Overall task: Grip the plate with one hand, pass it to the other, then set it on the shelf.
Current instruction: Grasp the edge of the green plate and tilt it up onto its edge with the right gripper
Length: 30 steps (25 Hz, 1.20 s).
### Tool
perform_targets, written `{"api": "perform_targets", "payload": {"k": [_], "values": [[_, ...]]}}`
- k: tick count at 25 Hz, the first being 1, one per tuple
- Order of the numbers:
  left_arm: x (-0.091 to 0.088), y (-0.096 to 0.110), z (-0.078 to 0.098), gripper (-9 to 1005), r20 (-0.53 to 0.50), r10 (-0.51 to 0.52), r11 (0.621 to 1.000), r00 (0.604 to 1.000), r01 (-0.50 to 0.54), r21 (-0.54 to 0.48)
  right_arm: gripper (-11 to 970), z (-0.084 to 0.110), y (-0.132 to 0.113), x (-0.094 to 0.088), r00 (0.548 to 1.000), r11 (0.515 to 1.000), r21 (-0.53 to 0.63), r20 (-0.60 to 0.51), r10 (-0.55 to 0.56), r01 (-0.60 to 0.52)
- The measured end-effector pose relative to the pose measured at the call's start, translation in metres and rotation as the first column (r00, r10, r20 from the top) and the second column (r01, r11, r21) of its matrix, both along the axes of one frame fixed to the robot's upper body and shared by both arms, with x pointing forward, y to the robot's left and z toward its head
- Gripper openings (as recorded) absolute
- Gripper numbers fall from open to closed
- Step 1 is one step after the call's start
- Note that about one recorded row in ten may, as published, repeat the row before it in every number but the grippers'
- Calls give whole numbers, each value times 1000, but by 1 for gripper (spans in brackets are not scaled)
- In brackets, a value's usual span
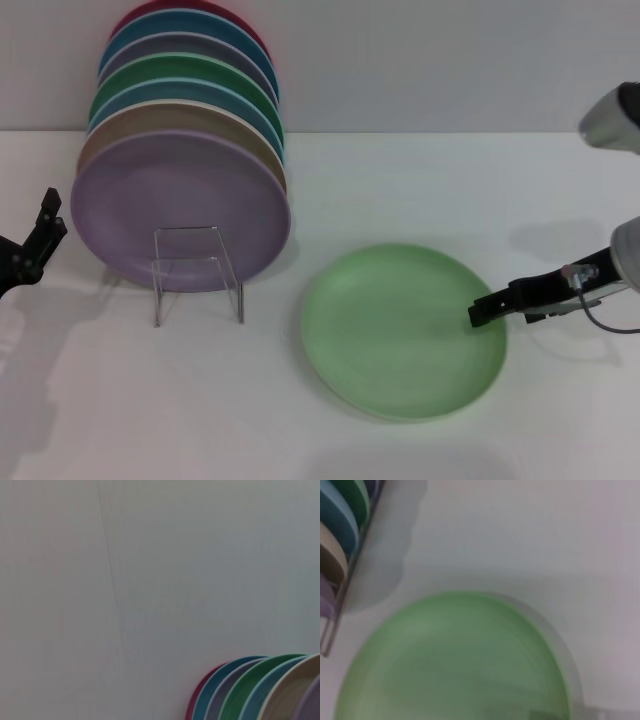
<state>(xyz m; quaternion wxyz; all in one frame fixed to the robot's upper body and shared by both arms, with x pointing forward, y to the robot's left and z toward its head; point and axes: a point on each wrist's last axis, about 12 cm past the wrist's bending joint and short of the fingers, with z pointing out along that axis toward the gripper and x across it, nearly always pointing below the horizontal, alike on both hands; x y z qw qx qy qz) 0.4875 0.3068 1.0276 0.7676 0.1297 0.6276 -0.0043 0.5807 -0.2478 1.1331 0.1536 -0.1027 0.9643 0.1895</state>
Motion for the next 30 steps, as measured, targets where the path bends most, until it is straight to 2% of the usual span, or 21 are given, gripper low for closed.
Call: {"api": "perform_targets", "payload": {"k": [21, 30], "values": [[2, 0, 1, 835, -1, -2, 1000, 1000, 2, 3, 829, -12, 12, 7, 1000, 999, -31, -19, 16, -16], [3, 0, 1, 835, 2, -4, 1000, 1000, 4, 3, 760, -21, 14, 10, 999, 999, -33, -39, -4, 3]]}}
